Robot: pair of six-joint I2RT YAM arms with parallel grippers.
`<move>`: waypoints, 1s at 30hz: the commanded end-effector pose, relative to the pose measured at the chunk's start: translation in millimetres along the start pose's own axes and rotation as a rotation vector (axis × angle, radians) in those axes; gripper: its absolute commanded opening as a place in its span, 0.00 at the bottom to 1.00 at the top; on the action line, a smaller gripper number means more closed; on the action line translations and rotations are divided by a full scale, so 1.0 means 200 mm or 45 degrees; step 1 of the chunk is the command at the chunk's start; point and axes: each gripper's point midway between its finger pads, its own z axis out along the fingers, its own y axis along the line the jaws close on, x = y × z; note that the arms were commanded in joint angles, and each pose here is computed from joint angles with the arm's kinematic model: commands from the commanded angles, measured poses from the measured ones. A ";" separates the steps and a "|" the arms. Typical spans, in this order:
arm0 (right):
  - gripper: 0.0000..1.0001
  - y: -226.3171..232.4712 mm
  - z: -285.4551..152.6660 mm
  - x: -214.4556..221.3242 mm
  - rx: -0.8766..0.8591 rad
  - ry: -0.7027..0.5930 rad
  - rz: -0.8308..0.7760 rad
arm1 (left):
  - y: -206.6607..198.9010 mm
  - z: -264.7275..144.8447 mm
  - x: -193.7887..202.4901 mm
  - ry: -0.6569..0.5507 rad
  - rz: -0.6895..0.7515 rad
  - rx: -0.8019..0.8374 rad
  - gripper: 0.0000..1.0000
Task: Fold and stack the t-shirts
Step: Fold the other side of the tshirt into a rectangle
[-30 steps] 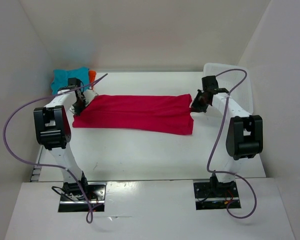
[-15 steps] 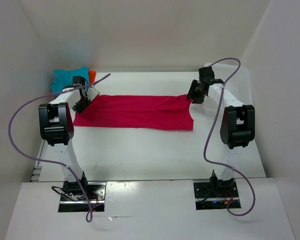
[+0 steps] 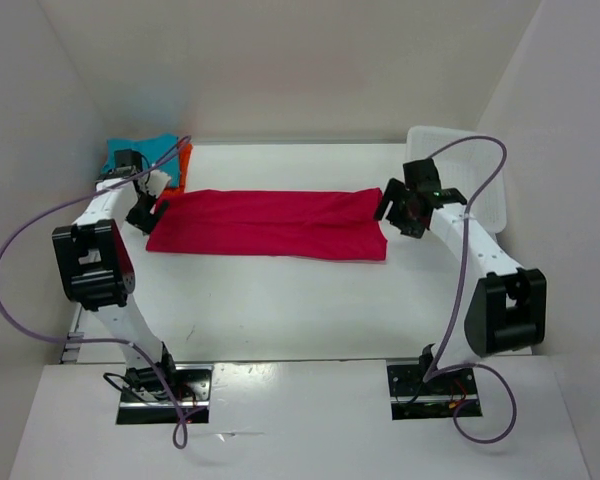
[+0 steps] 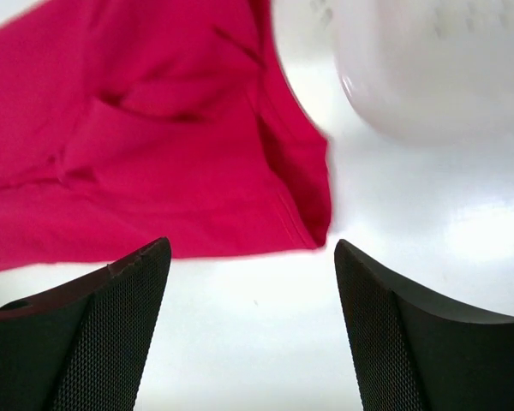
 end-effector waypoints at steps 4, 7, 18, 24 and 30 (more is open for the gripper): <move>0.83 -0.13 0.03 0.24 0.099 0.097 0.142 | 0.02 -0.10 0.07 -0.031 -0.135 0.000 0.92; 0.83 -0.13 0.09 0.30 0.083 0.128 0.180 | -0.03 -0.09 0.04 -0.044 -0.138 0.088 0.92; 0.78 -0.07 0.35 0.46 0.004 0.281 0.227 | -0.28 0.22 0.14 0.088 -0.273 0.297 0.91; 0.18 -0.11 0.36 0.52 0.024 0.298 0.255 | -0.40 0.24 0.15 0.074 -0.278 0.432 0.42; 0.02 -0.23 0.34 0.50 0.129 0.270 0.265 | -0.51 0.20 0.22 0.111 -0.266 0.524 0.00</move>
